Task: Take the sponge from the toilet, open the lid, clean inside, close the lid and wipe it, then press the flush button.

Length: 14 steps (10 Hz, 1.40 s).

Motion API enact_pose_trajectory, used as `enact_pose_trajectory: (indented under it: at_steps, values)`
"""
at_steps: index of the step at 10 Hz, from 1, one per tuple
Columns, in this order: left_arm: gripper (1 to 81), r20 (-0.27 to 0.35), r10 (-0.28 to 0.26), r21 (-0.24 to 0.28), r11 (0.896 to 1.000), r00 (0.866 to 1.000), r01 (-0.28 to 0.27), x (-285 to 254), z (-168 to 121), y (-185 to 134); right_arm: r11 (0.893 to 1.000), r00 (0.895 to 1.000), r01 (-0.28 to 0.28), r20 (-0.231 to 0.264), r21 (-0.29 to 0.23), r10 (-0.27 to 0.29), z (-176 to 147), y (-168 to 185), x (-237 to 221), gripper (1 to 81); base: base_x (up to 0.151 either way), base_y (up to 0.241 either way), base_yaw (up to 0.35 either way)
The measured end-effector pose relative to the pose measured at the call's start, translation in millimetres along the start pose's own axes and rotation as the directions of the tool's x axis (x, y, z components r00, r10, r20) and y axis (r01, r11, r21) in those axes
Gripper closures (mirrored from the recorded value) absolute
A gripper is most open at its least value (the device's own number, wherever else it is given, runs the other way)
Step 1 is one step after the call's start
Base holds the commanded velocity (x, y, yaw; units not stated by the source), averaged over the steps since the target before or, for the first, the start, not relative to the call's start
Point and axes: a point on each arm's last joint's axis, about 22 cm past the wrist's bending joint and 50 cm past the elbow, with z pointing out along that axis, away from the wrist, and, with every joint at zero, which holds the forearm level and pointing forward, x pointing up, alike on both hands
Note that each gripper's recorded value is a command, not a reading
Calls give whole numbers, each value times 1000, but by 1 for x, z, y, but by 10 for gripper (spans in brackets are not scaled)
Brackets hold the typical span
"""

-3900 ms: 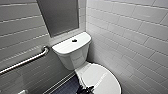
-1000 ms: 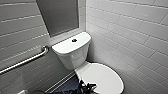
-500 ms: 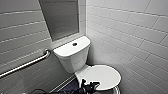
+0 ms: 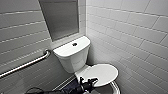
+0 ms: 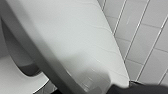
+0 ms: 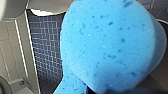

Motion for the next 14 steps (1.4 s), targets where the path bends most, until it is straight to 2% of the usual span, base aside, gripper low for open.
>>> enact_pose_trajectory:
  at_steps: [1,3,7,9,11,13,14]
  values:
    - [10,-24,-41,-36,999,999,40,10,-7,13,1000,1000,-2,3,3,2,0,-1,-2,811,0,0,0]
    - [10,-53,-113,-76,991,992,109,29,-15,28,1000,1000,-5,8,10,5,1,-5,-4,811,0,0,0]
    - [10,-97,-202,-93,977,975,193,60,-21,36,999,1000,-15,23,31,14,0,-16,-12,811,0,0,0]
    - [10,-139,-215,-131,972,967,197,89,-37,52,999,1000,-17,27,37,16,-3,-18,-12,811,0,0,0]
    - [10,-192,-233,-191,962,953,196,125,-56,74,999,999,-22,34,46,21,-8,-23,-14,811,0,0,0]
    - [10,-249,-232,-220,959,940,178,159,-77,88,999,999,-26,36,43,24,-12,-21,-15,811,0,0,0]
    - [10,-257,-250,-230,954,934,192,164,-80,90,998,999,-29,41,49,27,-12,-24,-17,811,0,0,0]
